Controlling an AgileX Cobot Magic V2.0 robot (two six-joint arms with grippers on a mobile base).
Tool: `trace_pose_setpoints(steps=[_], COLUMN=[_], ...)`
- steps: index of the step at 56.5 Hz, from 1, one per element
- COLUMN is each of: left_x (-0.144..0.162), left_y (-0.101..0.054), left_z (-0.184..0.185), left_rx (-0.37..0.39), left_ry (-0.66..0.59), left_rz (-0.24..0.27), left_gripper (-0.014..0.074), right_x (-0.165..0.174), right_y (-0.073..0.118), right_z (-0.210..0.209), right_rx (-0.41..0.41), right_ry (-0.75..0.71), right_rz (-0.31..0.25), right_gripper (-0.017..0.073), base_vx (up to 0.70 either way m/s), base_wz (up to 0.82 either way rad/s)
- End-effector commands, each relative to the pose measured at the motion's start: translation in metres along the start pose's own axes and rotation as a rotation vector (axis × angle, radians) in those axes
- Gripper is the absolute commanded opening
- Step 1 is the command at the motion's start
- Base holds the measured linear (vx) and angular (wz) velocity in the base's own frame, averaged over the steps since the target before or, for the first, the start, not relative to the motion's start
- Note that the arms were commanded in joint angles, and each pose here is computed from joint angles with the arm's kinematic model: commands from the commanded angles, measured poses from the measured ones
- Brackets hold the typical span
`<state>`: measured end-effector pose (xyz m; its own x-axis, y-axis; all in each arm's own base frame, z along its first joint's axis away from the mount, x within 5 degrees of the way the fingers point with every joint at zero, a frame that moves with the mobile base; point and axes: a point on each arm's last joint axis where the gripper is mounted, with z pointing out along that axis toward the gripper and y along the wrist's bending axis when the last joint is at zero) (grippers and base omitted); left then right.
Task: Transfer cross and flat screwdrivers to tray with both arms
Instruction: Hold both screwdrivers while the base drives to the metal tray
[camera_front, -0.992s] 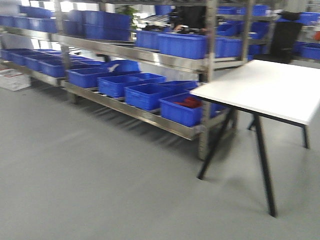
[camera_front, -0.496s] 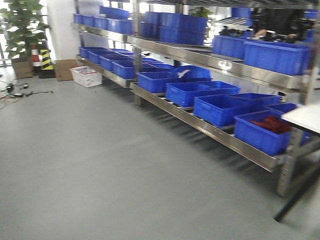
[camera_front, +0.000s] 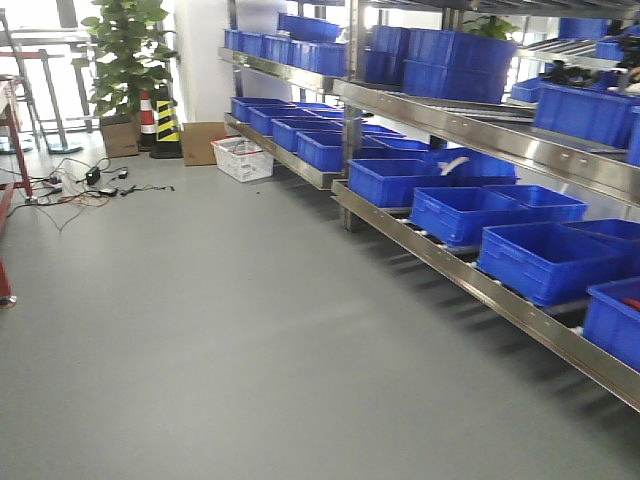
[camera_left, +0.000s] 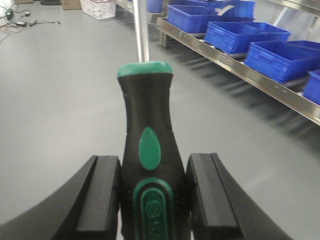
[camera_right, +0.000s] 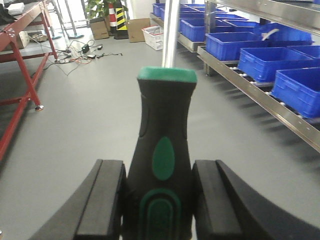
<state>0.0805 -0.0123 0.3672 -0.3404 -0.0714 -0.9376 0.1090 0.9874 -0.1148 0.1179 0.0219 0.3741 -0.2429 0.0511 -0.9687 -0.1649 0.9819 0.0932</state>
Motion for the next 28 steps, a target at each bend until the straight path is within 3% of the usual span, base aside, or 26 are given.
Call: trace_pose_setpoints(steps=[1, 28], left_x=[-0.0165, -0.0165], left_y=[-0.0024, -0.0024], left_z=[-0.0050, -0.0050], left_rx=[0.018, 0.018], left_ry=[-0.120, -0.120], left_rz=[-0.004, -0.004], left_gripper=[0.0000, 0.0001], right_x=[-0.0189, -0.0189], right_y=[0.0015, 0.0015], right_z=[-0.0048, -0.0048], right_rx=[-0.007, -0.007], right_ry=[-0.129, -0.129], right_rz=[-0.007, -0.007], right_gripper=[-0.0008, -0.0008], base_vx=[0.56, 0.58], base_wz=[0.22, 0.23])
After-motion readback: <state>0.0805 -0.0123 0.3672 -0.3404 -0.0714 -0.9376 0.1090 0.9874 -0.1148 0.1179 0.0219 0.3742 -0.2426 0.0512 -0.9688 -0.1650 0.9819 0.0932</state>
